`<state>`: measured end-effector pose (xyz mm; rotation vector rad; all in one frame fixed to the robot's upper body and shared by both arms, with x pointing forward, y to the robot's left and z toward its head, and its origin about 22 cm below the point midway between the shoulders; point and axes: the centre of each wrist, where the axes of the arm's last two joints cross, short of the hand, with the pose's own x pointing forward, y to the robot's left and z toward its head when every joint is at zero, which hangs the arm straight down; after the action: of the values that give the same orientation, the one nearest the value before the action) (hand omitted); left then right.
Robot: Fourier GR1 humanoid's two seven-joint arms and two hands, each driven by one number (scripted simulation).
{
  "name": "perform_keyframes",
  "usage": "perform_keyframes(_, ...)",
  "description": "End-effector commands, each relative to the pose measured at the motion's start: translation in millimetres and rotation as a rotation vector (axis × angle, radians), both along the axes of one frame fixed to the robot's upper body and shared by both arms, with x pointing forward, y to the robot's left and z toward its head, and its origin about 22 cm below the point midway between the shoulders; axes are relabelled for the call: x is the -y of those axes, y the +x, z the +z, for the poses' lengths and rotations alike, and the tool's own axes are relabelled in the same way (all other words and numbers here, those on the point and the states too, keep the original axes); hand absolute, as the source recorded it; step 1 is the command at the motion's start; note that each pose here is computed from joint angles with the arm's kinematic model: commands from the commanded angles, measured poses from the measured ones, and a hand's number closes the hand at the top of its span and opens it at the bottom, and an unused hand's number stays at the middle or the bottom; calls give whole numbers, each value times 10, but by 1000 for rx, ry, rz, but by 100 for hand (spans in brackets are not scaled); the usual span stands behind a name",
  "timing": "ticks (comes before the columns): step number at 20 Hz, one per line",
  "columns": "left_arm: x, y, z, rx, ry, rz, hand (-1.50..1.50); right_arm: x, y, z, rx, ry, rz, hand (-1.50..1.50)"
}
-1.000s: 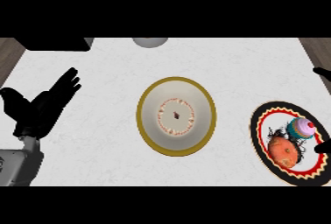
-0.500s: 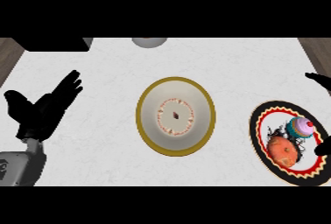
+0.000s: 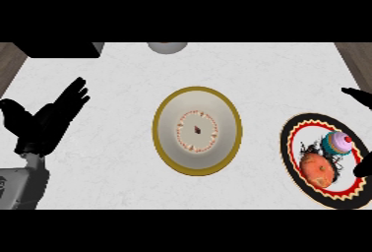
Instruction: Pick the cupcake from the plate and place it in the bowl
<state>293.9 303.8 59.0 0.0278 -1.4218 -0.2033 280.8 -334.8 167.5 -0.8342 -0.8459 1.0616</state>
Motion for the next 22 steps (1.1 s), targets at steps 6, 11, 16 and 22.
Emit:
perform_keyframes(6, -139, -9, 137, 4, 28, -6, 0, -171, 195, -231, -2, -11, -17, -150)
perform_keyframes(11, -109, -70, -30, -14, 18, -6, 0, 239, 283, -283, -48, -27, -32, -150)
perform_keyframes(16, 238, -67, 110, -10, 12, 7, 0, 220, 240, -512, -46, -7, -44, -150)
perform_keyframes(22, 30, 62, 44, -6, 13, -9, 0, 101, 339, -676, -87, -6, -45, -150)
